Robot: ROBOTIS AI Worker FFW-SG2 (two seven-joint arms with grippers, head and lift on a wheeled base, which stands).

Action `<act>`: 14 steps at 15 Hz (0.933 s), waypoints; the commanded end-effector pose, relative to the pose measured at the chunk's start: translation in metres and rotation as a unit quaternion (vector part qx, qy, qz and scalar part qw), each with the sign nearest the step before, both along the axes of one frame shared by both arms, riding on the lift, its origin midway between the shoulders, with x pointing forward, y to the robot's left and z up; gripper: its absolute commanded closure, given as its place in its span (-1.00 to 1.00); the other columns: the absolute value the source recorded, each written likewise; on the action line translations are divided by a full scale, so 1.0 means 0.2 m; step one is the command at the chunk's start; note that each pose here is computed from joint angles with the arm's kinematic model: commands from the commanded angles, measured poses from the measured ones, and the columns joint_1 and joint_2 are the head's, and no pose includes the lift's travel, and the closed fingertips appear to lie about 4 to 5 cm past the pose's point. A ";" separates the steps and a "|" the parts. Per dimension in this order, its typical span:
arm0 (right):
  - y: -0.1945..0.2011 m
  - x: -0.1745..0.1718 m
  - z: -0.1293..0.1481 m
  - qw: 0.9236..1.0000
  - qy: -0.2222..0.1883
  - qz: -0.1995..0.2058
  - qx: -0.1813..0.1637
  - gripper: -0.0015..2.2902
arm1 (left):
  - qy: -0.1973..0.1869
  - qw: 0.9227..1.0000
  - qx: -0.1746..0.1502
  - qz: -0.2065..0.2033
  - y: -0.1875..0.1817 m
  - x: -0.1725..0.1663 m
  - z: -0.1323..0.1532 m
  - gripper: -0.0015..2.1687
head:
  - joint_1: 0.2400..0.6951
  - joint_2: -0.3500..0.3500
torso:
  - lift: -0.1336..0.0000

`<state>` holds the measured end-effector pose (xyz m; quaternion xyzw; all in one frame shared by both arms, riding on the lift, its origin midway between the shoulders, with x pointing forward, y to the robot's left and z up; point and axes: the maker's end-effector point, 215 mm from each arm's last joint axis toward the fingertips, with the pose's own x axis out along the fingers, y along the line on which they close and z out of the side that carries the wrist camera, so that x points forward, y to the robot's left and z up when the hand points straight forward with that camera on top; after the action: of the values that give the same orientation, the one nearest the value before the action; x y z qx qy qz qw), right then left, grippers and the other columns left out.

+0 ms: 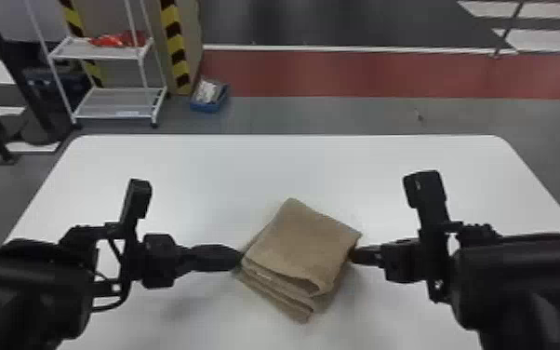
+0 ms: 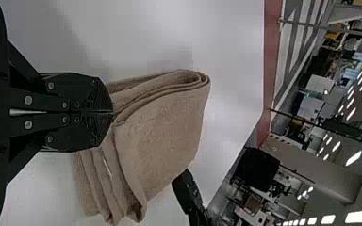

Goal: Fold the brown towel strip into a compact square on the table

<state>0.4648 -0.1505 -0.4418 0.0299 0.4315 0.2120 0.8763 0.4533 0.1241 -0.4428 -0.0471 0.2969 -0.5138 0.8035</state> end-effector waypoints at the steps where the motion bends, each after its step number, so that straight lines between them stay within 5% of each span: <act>1: -0.01 0.13 0.02 1.000 -0.017 0.003 -0.014 0.70 | -0.003 1.000 -0.011 -0.016 -0.05 -0.06 -0.01 0.98 | 1.00 -0.08 | -0.86; 6: -0.01 0.35 0.04 0.997 -0.061 0.019 -0.049 0.69 | -0.006 0.999 -0.027 -0.036 -0.14 -0.16 0.01 0.98 | 1.00 -0.16 | -0.86; 14: 0.02 0.49 0.04 0.994 -0.088 0.036 -0.063 0.69 | -0.004 0.999 -0.037 -0.037 -0.17 -0.19 0.02 0.98 | 1.00 -0.19 | -0.86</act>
<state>0.5580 -0.1487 -0.4339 -0.0562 0.3715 0.2149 0.9015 0.4170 0.0918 -0.4401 -0.0636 0.2773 -0.5532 0.7829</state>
